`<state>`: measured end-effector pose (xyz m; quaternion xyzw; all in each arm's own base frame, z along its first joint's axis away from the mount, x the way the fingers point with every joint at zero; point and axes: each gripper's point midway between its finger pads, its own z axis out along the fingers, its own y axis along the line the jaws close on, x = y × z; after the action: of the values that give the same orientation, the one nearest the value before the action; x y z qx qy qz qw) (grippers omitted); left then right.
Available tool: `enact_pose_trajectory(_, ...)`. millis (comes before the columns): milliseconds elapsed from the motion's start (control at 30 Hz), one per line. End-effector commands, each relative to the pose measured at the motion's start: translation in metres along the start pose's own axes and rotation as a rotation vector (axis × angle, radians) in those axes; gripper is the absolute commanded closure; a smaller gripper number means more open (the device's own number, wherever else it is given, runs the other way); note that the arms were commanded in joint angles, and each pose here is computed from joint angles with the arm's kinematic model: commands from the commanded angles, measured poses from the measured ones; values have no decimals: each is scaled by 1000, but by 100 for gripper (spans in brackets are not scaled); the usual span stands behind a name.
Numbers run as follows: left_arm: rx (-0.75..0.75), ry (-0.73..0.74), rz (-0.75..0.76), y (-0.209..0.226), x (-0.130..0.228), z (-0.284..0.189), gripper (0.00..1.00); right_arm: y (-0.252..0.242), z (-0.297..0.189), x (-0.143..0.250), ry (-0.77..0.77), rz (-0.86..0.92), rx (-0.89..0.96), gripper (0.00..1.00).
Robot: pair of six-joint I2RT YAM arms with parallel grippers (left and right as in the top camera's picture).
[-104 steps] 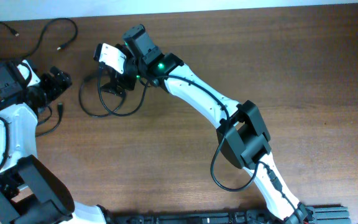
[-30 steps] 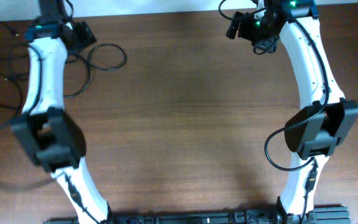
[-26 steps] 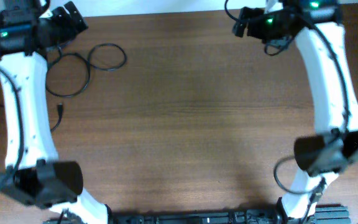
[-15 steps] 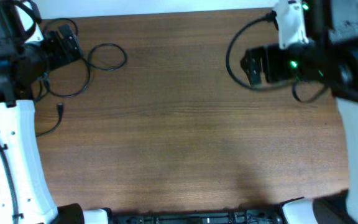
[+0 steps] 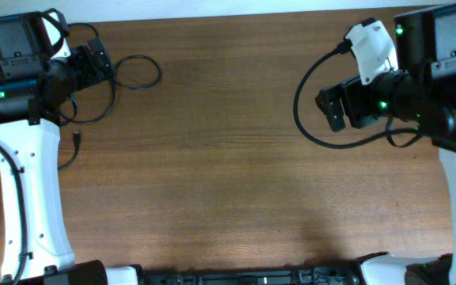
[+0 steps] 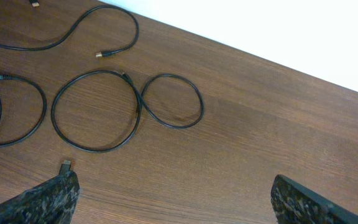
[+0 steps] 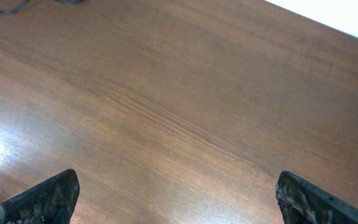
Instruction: Untangle cables
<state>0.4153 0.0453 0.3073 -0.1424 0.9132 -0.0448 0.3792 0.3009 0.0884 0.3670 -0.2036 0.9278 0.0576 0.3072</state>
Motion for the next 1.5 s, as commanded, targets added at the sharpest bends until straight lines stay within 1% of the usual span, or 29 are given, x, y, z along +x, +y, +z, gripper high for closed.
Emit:
enact_pose_trajectory(0, -8, -6, 18, 2, 0, -2, 1, -2, 18, -1, 48, -10, -2, 1)
enact_pose_trajectory(133, -8, -5, 18, 2, 0, -2, 1, -4, 38, 3, 114, -2, -13, 1)
enact_pose_trajectory(233, -8, -5, 18, 2, 0, -2, 1, -13, 31, 5, 110, -18, 51, 1)
enact_pose_trajectory(333, -8, -5, 18, 2, 0, -2, 1, -11, 17, 10, 63, -64, 58, 1)
enact_pose_trajectory(433, -8, -5, 18, 2, 0, -2, 1, -10, 17, 17, -12, -148, 75, 1)
enact_pose_trajectory(567, -8, -5, 18, 2, 0, -2, 1, -22, 32, 47, -169, -118, 130, 1)
enact_pose_trajectory(667, -8, -5, 18, 2, 0, -2, 1, -30, 54, 75, -291, -97, 174, 1)
enact_pose_trajectory(800, -8, -6, 18, 2, 0, -2, 1, -25, 73, 106, -492, -112, 197, 1)
enact_pose_trajectory(933, -8, -5, 18, 2, 0, -2, 1, -19, 91, 138, -690, -146, 263, 1)
enact_pose_trajectory(1133, -8, -5, 18, 2, 0, -2, 1, -22, 102, 165, -864, -154, 345, 1)
enact_pose_trajectory(1200, -8, -6, 18, 2, 0, -2, 1, -24, 108, 173, -895, -154, 365, 1)
enact_pose_trajectory(1333, -8, -6, 18, 2, 0, -2, 1, -31, 122, 186, -823, -91, 354, 1)
enact_pose_trajectory(1433, -8, -6, 18, 2, 0, -2, 1, -32, 121, 187, -824, -71, 355, 1)
enact_pose_trajectory(1467, -8, -5, 18, 2, 0, -2, 1, -33, 121, 187, -831, -15, 337, 1)
